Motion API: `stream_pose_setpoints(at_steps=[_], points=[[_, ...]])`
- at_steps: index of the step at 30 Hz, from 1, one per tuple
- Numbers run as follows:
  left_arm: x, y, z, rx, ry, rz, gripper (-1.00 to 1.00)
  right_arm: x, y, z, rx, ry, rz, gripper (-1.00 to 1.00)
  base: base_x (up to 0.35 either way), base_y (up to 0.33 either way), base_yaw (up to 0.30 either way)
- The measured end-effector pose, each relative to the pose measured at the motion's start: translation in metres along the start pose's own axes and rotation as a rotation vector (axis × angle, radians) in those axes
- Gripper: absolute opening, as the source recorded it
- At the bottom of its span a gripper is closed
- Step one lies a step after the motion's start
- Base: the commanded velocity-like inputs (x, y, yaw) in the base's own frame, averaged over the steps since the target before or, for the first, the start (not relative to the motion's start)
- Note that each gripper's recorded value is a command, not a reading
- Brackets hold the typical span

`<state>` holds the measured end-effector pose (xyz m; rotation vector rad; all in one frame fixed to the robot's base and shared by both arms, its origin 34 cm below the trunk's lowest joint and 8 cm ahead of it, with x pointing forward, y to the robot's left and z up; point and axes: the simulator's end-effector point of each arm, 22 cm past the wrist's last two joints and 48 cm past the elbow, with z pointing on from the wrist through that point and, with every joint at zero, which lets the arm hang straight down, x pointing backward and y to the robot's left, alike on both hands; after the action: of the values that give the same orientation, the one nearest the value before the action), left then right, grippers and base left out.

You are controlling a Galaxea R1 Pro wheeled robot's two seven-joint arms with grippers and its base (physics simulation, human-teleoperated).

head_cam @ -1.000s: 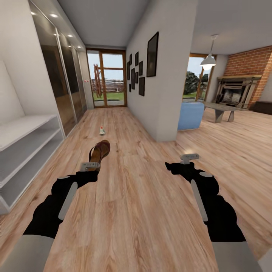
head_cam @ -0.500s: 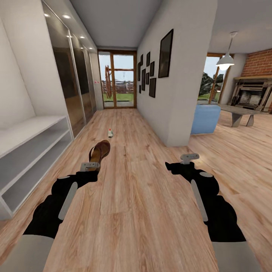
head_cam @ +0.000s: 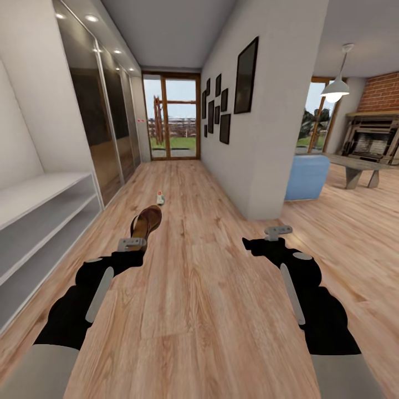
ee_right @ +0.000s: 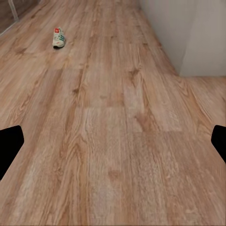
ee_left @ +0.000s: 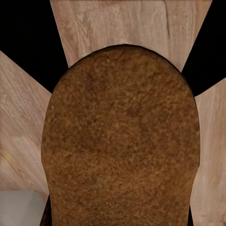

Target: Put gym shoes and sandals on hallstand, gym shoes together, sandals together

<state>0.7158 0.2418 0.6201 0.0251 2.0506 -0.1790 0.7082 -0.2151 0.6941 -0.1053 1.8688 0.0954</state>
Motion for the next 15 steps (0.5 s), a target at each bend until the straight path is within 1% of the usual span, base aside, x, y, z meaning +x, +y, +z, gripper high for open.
stream_pose_setpoints(at_steps=[15], points=[[0.0001,-0.0004,0.0000,0.001,0.000,0.000,-1.00,0.0000,-0.0012,-0.0002,-0.002,0.000,0.002,1.00,0.349,0.000,0.000]])
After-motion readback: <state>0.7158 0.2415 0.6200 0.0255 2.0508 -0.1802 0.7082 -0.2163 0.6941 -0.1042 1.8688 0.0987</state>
